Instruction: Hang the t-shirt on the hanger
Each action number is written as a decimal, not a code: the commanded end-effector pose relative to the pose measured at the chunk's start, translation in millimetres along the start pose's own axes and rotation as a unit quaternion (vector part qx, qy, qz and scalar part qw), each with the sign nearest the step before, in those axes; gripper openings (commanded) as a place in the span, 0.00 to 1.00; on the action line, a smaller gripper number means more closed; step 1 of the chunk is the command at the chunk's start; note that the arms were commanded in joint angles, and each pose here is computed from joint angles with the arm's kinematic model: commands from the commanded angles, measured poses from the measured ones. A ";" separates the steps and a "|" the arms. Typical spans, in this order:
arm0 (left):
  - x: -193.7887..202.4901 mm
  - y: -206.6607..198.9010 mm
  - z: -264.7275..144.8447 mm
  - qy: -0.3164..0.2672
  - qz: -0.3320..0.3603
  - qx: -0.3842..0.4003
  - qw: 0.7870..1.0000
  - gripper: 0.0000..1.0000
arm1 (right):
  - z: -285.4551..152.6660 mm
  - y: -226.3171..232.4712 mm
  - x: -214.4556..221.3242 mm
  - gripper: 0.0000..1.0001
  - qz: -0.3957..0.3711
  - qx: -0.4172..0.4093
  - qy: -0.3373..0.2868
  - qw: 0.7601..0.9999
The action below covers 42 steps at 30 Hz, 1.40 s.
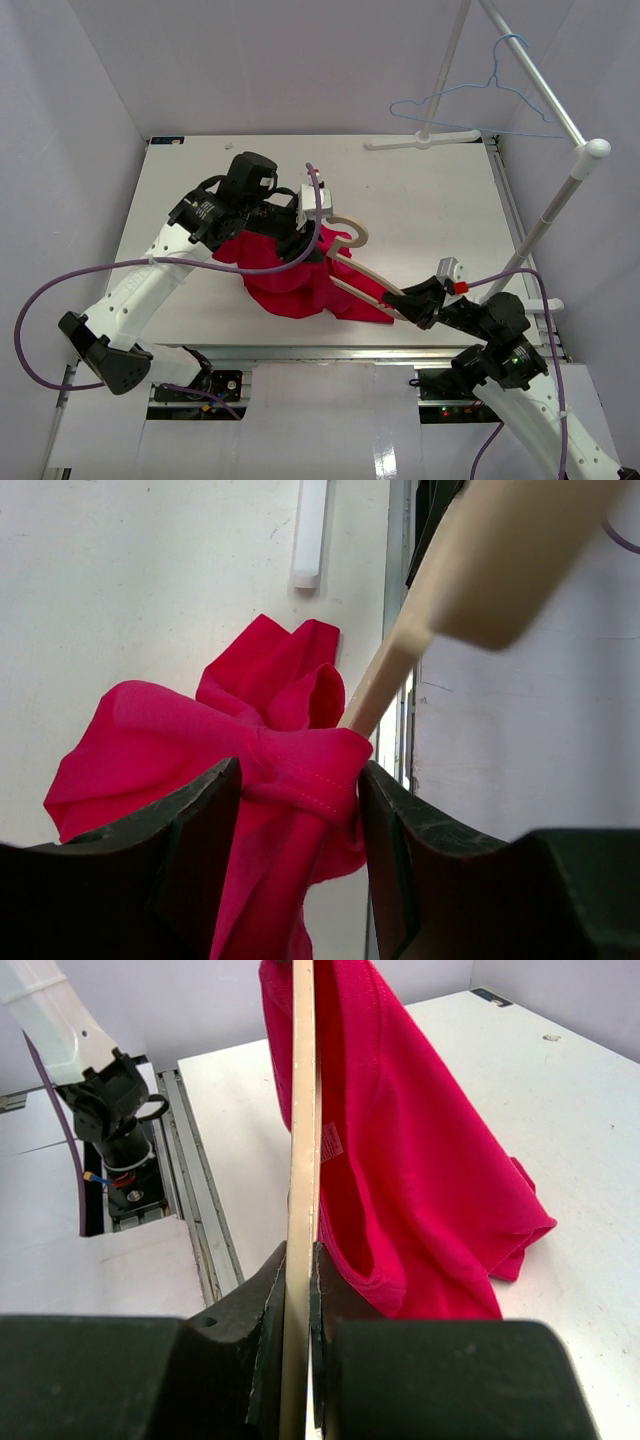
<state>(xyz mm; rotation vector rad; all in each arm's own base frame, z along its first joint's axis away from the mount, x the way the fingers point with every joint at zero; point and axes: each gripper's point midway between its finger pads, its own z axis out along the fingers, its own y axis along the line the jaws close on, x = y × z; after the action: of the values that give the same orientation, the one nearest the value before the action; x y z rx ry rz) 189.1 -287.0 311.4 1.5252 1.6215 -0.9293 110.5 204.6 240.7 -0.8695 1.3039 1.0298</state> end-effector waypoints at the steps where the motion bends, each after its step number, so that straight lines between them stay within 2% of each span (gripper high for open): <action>1: -20.9 -6.0 -15.4 -0.022 -0.020 -0.019 0.999 0.67 | -8.8 23.2 -80.5 0.08 -0.091 -0.033 -0.105 0.990; 2: -21.8 -6.8 -15.7 -0.020 -0.025 -0.016 0.999 0.69 | -9.2 24.0 -81.1 0.08 -0.090 -0.034 -0.104 0.990; 3: -22.5 -6.3 -15.9 -0.019 -0.030 -0.017 0.999 0.78 | -9.6 25.7 -82.0 0.08 -0.091 -0.038 -0.103 0.990; 4: -23.6 -5.7 -16.9 -0.019 -0.034 -0.021 0.999 0.92 | -10.1 28.2 -83.3 0.08 -0.092 -0.044 -0.103 0.989; 5: -26.2 -7.6 -18.5 -0.022 -0.032 -0.018 0.999 0.97 | -10.1 30.0 -83.1 0.08 -0.091 -0.049 -0.100 0.990; 9: -34.1 -14.9 -24.5 -0.036 -0.002 -0.006 0.999 0.97 | -9.9 34.9 -82.3 0.08 -0.090 -0.064 -0.090 0.990; 12: -36.4 -25.9 -25.6 -0.043 0.015 0.025 0.999 0.82 | -9.1 37.0 -78.2 0.08 -0.087 -0.074 -0.081 0.990; 13: -33.8 -28.8 -24.4 -0.040 0.012 0.035 0.999 0.65 | -9.2 37.0 -77.9 0.08 -0.088 -0.074 -0.081 0.990; 15: -30.1 -31.9 -22.9 -0.037 0.008 0.044 0.998 0.47 | -9.1 37.3 -76.9 0.08 -0.089 -0.076 -0.080 0.990; 17: -23.8 -34.7 -20.2 -0.031 0.005 0.055 0.998 0.32 | -9.8 38.0 -77.7 0.08 -0.092 -0.076 -0.081 0.990; 20: -15.2 -38.8 -16.0 -0.024 0.008 0.074 0.997 0.00 | -11.2 39.1 -82.1 0.08 -0.099 -0.076 -0.087 0.988; 24: -17.9 -46.2 -15.0 -0.034 0.004 0.097 0.995 0.00 | -9.3 37.5 -85.8 0.08 -0.100 -0.074 -0.093 0.988; 28: -24.1 -38.2 -12.2 -0.032 -0.035 0.082 0.996 0.00 | -3.8 23.1 -87.0 0.09 -0.083 -0.040 -0.090 0.992; 31: -20.1 -25.5 -7.9 -0.020 -0.062 0.050 0.997 0.00 | -1.4 0.9 -91.1 0.22 -0.061 0.021 -0.096 0.993; 34: -3.8 -16.4 -3.4 -0.005 -0.074 0.018 0.997 0.00 | -1.8 -13.5 -95.4 0.27 -0.049 0.062 -0.102 0.992; 39: 17.7 -12.3 -3.2 0.003 -0.072 -0.017 0.997 0.00 | -4.2 -18.6 -101.4 0.20 -0.052 0.081 -0.108 0.989; 42: 15.1 -8.7 -7.6 -0.007 -0.069 -0.039 0.997 0.00 | -6.0 -22.9 -100.9 0.27 -0.044 0.095 -0.112 0.988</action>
<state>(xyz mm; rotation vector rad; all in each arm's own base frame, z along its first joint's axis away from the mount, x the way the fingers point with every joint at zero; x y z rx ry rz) 177.0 -277.3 275.7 1.4364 1.8499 -0.9989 127.5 191.7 308.2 -0.7337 1.2143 0.9296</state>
